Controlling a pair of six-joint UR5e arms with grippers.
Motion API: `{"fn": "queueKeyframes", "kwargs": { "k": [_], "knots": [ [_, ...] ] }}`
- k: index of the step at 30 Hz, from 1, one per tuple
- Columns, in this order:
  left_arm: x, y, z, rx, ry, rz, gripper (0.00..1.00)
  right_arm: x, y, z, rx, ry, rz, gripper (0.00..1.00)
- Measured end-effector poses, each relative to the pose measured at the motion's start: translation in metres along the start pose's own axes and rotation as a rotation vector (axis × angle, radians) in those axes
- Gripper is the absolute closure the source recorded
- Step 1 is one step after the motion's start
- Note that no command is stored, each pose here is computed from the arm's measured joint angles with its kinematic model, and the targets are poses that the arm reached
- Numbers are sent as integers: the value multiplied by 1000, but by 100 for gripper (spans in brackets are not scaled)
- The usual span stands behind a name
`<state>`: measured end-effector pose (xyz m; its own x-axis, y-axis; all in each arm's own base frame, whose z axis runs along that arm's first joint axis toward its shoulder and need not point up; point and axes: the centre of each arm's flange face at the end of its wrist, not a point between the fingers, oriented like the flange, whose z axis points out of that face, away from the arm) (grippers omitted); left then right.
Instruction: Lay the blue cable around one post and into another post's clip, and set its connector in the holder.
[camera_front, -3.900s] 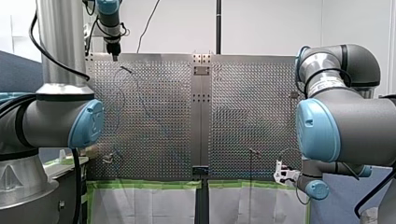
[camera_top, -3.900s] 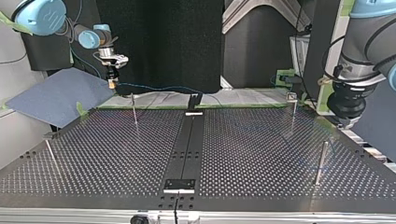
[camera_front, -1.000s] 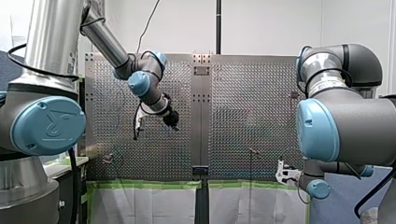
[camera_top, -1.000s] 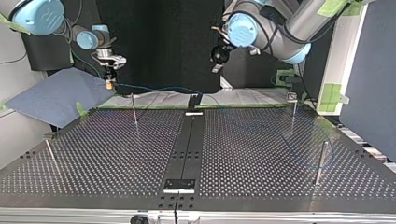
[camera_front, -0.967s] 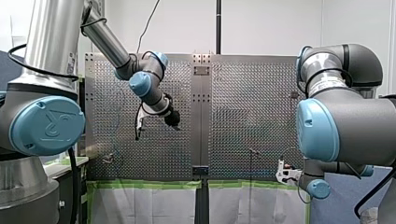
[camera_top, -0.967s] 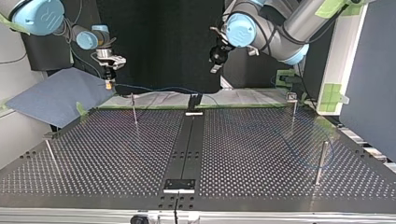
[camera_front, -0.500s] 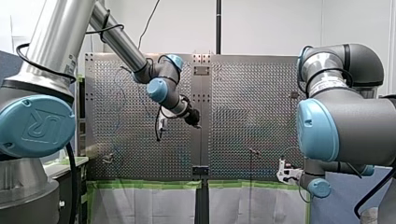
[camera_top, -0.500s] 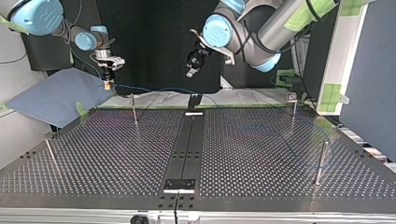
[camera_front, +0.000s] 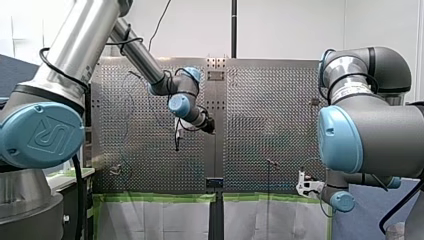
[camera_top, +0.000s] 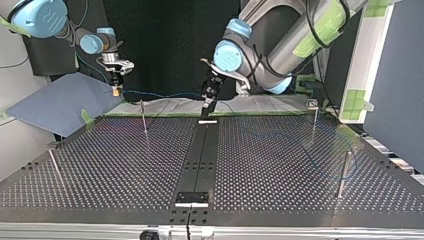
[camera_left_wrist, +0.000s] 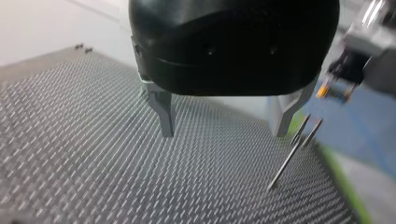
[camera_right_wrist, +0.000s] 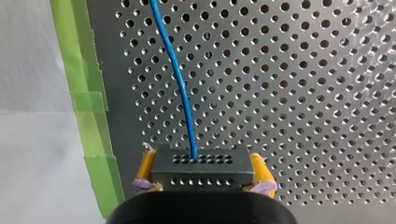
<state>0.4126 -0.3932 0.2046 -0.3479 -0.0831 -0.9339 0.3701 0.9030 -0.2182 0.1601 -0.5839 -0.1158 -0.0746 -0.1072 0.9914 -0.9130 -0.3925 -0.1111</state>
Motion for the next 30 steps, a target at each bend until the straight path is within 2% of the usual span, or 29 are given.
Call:
{"fn": "queueKeyframes", "kwargs": {
  "k": [6, 15, 27, 30],
  "knots": [
    [-8, 18, 32, -53, -66, 15, 1, 0, 0, 0, 2, -2, -3, 100],
    [-8, 23, 74, -55, -142, 74, 1, -1, -2, 0, 5, -2, -3, 100],
    [58, 40, 92, -74, -106, 128, 1, -1, -2, 0, 6, -2, -3, 100],
    [82, 42, 91, -73, -85, 133, 1, -1, -3, 0, 7, -1, -4, 100]
  ]
}}
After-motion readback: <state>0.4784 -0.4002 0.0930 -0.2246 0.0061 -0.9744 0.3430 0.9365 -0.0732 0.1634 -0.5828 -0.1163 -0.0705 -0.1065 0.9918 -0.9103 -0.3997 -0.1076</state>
